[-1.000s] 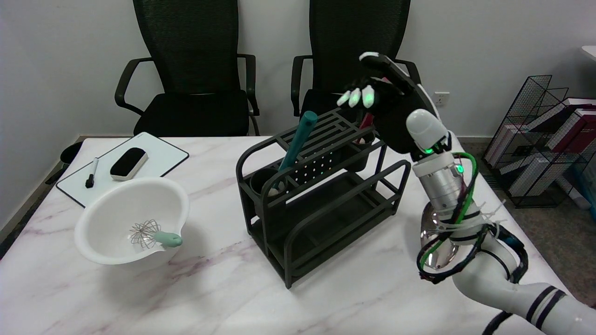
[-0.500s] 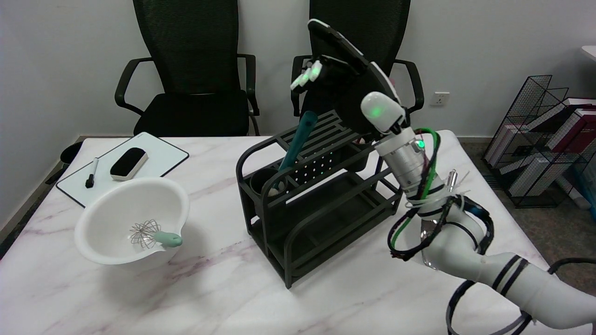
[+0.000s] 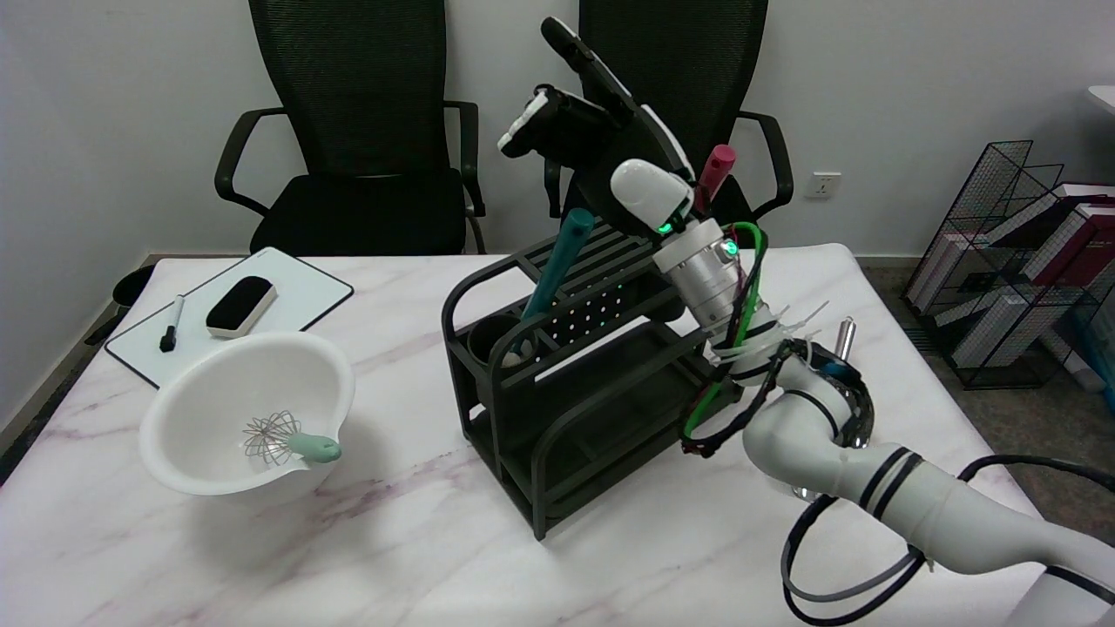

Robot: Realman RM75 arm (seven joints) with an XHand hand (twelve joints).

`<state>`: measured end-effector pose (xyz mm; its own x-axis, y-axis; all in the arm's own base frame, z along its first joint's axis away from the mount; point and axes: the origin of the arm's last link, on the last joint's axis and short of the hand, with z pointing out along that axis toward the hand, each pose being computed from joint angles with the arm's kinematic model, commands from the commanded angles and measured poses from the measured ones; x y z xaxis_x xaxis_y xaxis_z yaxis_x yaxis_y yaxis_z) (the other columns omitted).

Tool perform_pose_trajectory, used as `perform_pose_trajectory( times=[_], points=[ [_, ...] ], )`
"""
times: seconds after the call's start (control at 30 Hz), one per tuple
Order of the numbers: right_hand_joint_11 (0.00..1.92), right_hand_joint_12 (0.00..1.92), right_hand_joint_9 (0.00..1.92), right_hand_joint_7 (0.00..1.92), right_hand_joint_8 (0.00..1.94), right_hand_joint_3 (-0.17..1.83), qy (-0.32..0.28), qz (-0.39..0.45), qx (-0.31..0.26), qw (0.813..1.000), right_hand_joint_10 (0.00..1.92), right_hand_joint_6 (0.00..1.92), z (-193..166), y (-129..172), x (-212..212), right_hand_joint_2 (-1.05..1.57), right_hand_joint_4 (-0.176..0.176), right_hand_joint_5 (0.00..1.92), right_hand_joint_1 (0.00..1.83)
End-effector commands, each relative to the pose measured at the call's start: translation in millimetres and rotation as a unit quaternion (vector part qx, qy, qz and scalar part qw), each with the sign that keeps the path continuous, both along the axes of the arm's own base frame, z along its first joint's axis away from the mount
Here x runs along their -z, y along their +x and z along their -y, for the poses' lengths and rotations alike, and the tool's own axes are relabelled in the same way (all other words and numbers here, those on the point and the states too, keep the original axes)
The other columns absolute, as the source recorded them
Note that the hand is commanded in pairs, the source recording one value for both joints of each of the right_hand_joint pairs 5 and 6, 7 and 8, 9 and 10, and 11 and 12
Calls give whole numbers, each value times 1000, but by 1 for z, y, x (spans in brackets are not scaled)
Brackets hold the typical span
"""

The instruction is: Pick up the blue sponge bottle brush.

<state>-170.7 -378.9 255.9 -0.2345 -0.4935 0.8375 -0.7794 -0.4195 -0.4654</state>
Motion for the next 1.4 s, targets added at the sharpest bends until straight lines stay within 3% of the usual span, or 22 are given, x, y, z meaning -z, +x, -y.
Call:
perform_pose_trajectory(
  times=[0.03, 0.93, 1.4],
  points=[
    [892, 892, 897, 913, 913, 959, -13, -19, -1, 1000, 897, 157, 21, -3, -4, -224, 0, 157, 1107],
    [1020, 1020, 891, 651, 651, 941, -3, -20, 22, 1000, 891, 125, -20, -29, -11, -148, 0, 125, 1085],
    [993, 993, 847, 623, 623, 927, 11, -17, 35, 999, 847, 311, -31, -40, -1, -85, 0, 311, 1073]
  ],
)
